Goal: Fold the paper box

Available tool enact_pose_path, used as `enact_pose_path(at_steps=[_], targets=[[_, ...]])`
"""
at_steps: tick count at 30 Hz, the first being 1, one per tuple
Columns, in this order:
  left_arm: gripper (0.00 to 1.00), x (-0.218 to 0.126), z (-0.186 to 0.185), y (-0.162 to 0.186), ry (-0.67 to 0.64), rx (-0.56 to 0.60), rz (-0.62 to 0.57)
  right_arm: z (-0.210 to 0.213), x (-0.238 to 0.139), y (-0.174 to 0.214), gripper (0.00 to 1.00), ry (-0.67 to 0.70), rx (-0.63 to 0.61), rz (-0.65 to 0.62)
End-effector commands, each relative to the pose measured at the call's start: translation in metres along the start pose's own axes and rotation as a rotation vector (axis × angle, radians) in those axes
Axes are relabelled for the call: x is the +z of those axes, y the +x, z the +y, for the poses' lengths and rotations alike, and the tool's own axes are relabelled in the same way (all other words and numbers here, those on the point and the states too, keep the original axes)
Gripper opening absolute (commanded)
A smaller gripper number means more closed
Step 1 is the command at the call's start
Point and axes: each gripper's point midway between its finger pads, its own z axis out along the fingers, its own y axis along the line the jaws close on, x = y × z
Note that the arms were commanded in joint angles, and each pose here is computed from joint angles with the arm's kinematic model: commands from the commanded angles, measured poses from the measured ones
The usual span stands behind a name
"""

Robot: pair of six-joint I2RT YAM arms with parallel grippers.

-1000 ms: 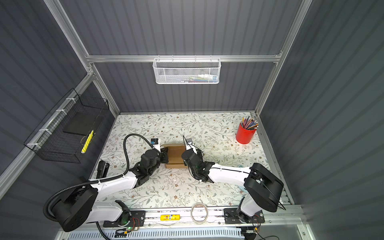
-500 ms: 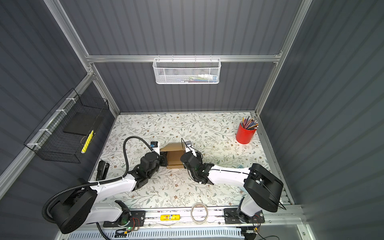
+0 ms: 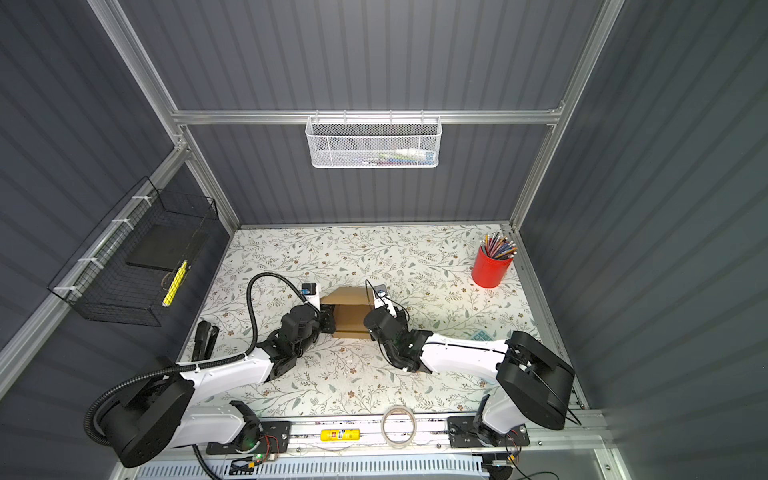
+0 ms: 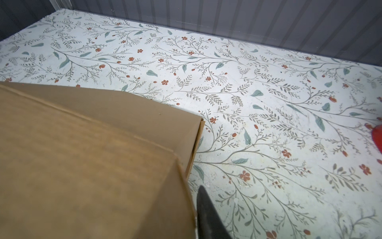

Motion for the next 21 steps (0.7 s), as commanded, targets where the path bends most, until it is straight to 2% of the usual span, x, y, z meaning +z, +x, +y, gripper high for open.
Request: enact_pose_path(at_steps=[1,11,21], targets=[[0.13,-0.003,0.002,-0.002,-0.010,-0.013,-0.017,-0.006,-0.004,0.009,0.30,0.018,-0.002,0.019],[0.13,-0.003,0.003,0.000,-0.018,-0.006,-0.012,-0.011,-0.010,0.020,0.42,-0.001,0.002,0.038],[0.13,-0.002,0.004,0.003,-0.027,-0.001,-0.006,-0.015,-0.019,0.029,0.48,-0.035,0.007,0.041]])
